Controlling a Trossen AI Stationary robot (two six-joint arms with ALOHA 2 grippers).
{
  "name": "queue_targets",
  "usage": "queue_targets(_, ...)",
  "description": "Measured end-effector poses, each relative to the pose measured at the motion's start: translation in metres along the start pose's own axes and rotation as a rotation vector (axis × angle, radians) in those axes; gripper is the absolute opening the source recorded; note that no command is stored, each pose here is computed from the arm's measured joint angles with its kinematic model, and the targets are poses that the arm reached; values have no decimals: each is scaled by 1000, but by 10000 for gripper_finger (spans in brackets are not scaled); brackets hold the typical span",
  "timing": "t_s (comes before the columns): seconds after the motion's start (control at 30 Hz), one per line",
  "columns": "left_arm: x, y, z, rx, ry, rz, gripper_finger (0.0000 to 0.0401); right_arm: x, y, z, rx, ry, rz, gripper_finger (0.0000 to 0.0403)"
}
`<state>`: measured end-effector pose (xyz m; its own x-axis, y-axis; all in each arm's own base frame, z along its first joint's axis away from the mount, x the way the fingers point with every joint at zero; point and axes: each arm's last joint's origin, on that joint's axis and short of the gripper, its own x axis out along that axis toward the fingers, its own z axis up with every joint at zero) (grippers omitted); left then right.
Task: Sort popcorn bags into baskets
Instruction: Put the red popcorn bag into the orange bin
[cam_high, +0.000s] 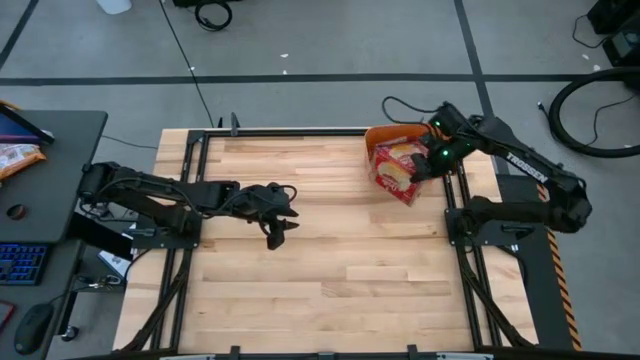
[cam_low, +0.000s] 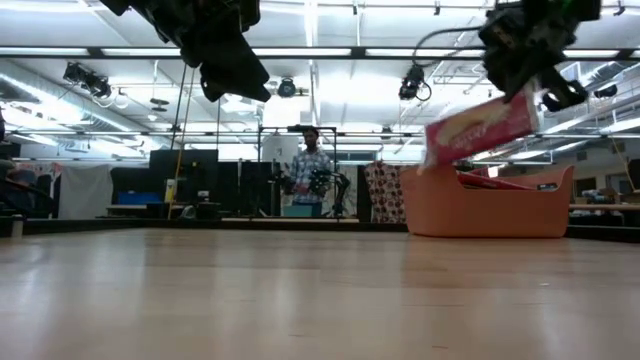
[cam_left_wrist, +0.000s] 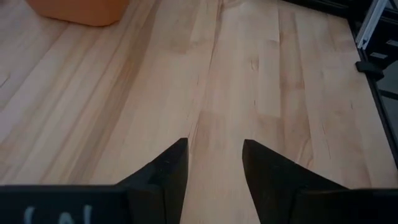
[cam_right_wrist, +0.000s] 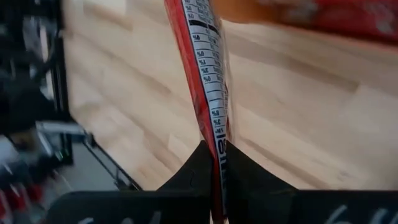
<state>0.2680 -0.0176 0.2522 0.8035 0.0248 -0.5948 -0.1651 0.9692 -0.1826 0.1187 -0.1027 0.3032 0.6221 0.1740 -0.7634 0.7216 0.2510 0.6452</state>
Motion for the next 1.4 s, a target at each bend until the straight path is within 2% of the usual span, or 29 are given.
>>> queue_targets(0.13, 0, 0, 0, -2, 0, 0, 157, 2, -18, -13, 124, -59, 27, 21)
queue_targets(0.4, 0, 0, 0, -1, 0, 0, 157, -8, -23, -34, 227, -342, 274, 21)
queue_targets(0.57, 0, 0, 0, 0, 0, 0, 157, -7, -40, -53, 399, -492, 295, 21)
queue_targets(0.77, 0, 0, 0, 3, 0, 0, 157, -8, -53, -69, 517, -645, 350, 21)
queue_targets(1.3, 0, 0, 0, 16, 1, 0, 157, 12, -83, -92, 634, -686, 475, 21)
queue_targets(1.4, 0, 0, 0, 16, 1, -1, 157, 19, -90, -95, 680, -677, 469, 21)
